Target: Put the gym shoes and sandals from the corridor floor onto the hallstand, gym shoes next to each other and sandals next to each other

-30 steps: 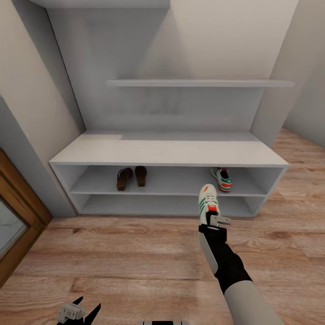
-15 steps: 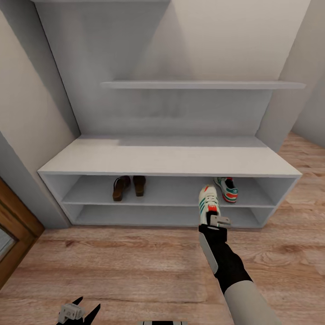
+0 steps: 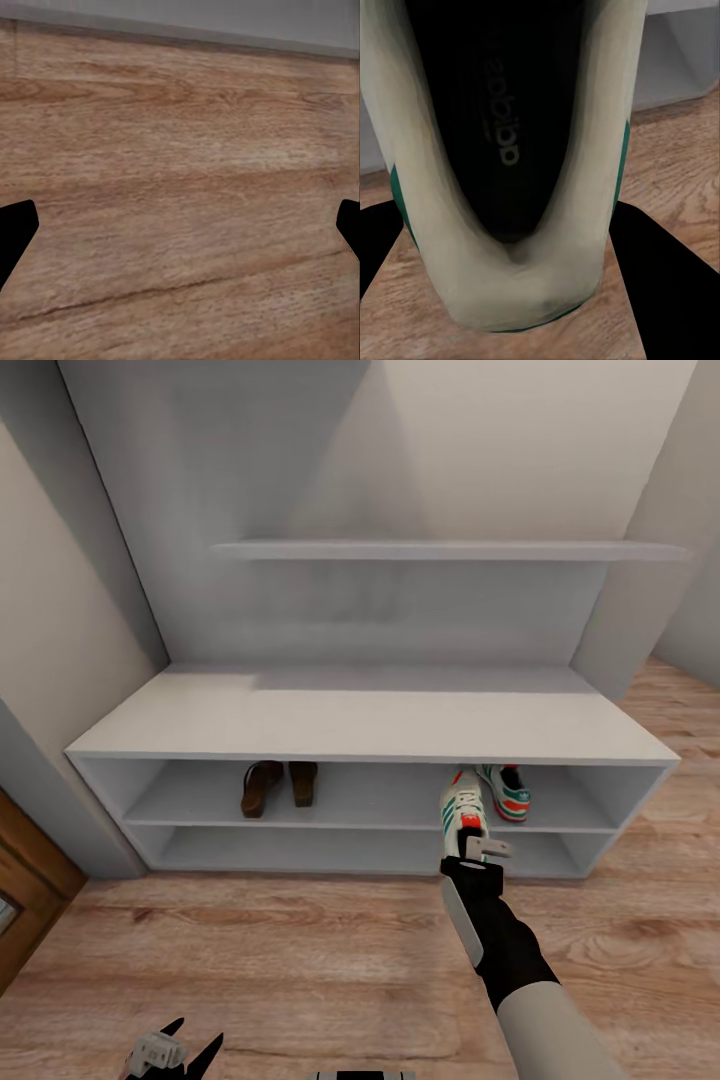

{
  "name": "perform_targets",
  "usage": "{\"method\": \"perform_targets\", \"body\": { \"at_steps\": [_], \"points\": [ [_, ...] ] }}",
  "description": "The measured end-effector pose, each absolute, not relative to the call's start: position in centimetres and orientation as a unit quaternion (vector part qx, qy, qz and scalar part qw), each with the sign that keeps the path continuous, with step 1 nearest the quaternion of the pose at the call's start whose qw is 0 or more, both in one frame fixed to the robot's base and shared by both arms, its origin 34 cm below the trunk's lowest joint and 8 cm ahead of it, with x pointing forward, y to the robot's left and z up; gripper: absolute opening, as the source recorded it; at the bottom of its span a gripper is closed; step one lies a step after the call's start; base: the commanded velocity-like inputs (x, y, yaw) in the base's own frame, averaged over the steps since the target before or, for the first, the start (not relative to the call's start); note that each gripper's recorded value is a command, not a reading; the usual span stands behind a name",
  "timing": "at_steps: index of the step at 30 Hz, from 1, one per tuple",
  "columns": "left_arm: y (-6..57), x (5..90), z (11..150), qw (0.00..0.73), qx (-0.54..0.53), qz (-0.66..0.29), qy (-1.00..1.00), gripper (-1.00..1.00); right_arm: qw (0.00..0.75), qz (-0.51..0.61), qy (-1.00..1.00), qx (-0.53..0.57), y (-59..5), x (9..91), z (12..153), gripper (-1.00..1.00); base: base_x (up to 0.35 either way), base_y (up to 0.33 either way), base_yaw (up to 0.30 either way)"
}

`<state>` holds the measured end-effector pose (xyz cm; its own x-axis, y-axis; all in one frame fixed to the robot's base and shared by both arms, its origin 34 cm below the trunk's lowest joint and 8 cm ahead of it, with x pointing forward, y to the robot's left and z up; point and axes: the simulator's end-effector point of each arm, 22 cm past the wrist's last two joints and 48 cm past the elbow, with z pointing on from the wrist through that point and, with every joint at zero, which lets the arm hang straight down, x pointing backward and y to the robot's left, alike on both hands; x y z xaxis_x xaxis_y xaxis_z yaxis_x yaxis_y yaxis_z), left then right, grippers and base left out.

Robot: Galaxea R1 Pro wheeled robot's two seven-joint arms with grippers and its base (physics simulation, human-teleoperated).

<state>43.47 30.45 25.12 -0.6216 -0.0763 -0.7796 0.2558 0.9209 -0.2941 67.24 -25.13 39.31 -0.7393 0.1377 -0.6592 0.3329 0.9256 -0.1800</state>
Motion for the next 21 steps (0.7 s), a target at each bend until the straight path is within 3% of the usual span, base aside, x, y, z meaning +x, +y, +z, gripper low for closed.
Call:
{"method": "perform_targets", "body": {
  "at_steps": [4,13,21],
  "points": [
    [30.46,43.47,25.12,0.432,0.051,-0.192,0.880,1.00,0.338,-0.144,0.921,0.128,-25.13,67.24,39.31,-1.00,0.266,-0.135,0.000],
    [30.51,43.48,25.11,0.432,0.051,-0.192,0.880,1.00,0.337,-0.145,0.921,0.128,-25.14,67.24,39.30,-1.00,0.066,-0.026,0.000],
    [30.49,43.46,25.12,0.432,0.051,-0.192,0.880,1.00,0.338,-0.144,0.921,0.128,-25.15,67.25,39.34,-1.00,0.274,-0.107,0.000]
  ]
}}
